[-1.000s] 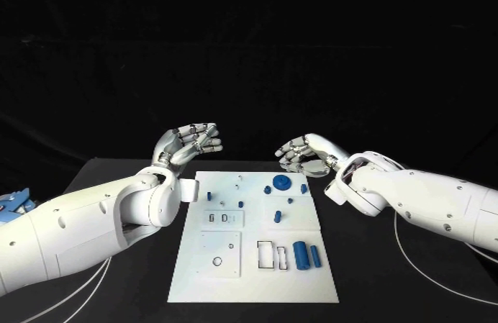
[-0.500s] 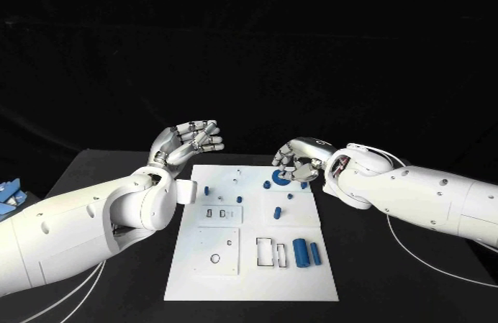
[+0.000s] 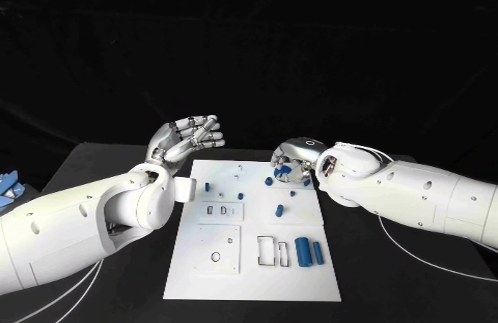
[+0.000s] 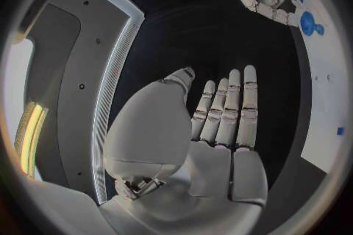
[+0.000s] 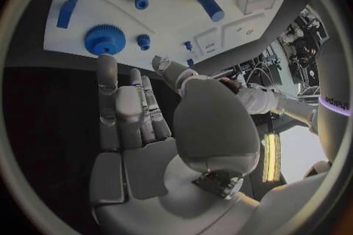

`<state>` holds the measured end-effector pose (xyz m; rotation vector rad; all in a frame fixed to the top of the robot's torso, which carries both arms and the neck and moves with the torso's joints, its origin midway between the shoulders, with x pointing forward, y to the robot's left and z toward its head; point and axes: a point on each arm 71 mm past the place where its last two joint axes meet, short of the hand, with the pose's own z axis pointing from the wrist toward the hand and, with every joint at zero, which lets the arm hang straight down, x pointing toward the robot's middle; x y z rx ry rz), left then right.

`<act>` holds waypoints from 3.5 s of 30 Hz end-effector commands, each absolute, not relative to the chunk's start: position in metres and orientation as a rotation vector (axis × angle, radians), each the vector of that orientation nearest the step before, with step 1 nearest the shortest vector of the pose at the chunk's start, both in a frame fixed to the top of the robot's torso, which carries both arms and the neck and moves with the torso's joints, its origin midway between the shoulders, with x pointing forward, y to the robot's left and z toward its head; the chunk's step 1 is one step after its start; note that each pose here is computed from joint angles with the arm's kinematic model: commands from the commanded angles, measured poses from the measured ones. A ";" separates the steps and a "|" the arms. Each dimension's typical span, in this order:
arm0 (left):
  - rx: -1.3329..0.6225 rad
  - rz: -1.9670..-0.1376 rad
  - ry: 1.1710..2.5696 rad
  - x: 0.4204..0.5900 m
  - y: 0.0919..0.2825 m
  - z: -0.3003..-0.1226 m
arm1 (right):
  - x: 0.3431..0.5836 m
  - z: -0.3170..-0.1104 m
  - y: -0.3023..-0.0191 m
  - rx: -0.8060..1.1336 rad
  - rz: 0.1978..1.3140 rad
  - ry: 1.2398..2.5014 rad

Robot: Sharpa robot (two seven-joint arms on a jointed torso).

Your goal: Assemble the parts on the task board

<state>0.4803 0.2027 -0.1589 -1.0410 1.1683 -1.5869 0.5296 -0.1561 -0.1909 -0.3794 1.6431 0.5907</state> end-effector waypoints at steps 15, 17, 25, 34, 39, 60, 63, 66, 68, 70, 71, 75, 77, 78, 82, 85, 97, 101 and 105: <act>-1.017 -1.629 1.172 0.477 0.200 -0.149 | 0.532 -0.197 -0.146 -0.453 0.521 1.682; -1.017 -1.630 1.173 0.476 0.199 -0.149 | 0.532 -0.197 -0.144 -0.455 0.524 1.681; -1.018 -1.630 1.175 0.476 0.200 -0.148 | 0.532 -0.200 -0.140 -0.462 0.531 1.691; -1.021 -1.632 1.177 0.476 0.200 -0.148 | 0.533 -0.202 -0.137 -0.462 0.533 1.692; -1.022 -1.631 1.179 0.476 0.201 -0.148 | 0.534 -0.202 -0.136 -0.460 0.530 1.691; -1.030 -1.630 1.177 0.476 0.203 -0.148 | 0.533 -0.200 -0.132 -0.440 0.506 1.635; -1.031 -1.628 1.177 0.476 0.203 -0.148 | 0.533 -0.196 -0.132 -0.423 0.509 1.589; -1.032 -1.627 1.177 0.477 0.204 -0.148 | 0.530 -0.192 -0.131 -0.402 0.531 1.524; -1.032 -1.627 1.177 0.477 0.204 -0.148 | 0.528 -0.189 -0.130 -0.393 0.547 1.490; -1.032 -1.627 1.177 0.477 0.204 -0.148 | 0.526 -0.187 -0.129 -0.385 0.560 1.466; -1.032 -1.628 1.178 0.477 0.204 -0.148 | 0.526 -0.186 -0.128 -0.379 0.569 1.450; -1.033 -1.628 1.174 0.478 0.206 -0.148 | 0.525 -0.181 -0.121 -0.357 0.596 1.397; -1.036 -1.626 1.172 0.479 0.207 -0.149 | 0.527 -0.180 -0.118 -0.351 0.601 1.382; -1.037 -1.626 1.171 0.479 0.207 -0.149 | 0.527 -0.180 -0.117 -0.348 0.604 1.376; -1.038 -1.629 1.169 0.479 0.206 -0.149 | 0.532 -0.180 -0.108 -0.341 0.615 1.360; -1.038 -1.630 1.169 0.479 0.205 -0.149 | 0.536 -0.180 -0.104 -0.341 0.616 1.359; -1.037 -1.642 1.173 0.478 0.202 -0.148 | 0.547 -0.184 -0.088 -0.345 0.611 1.368; -1.037 -1.644 1.175 0.478 0.200 -0.148 | 0.549 -0.186 -0.086 -0.342 0.607 1.377; -1.037 -1.645 1.176 0.477 0.200 -0.148 | 0.551 -0.187 -0.085 -0.338 0.605 1.382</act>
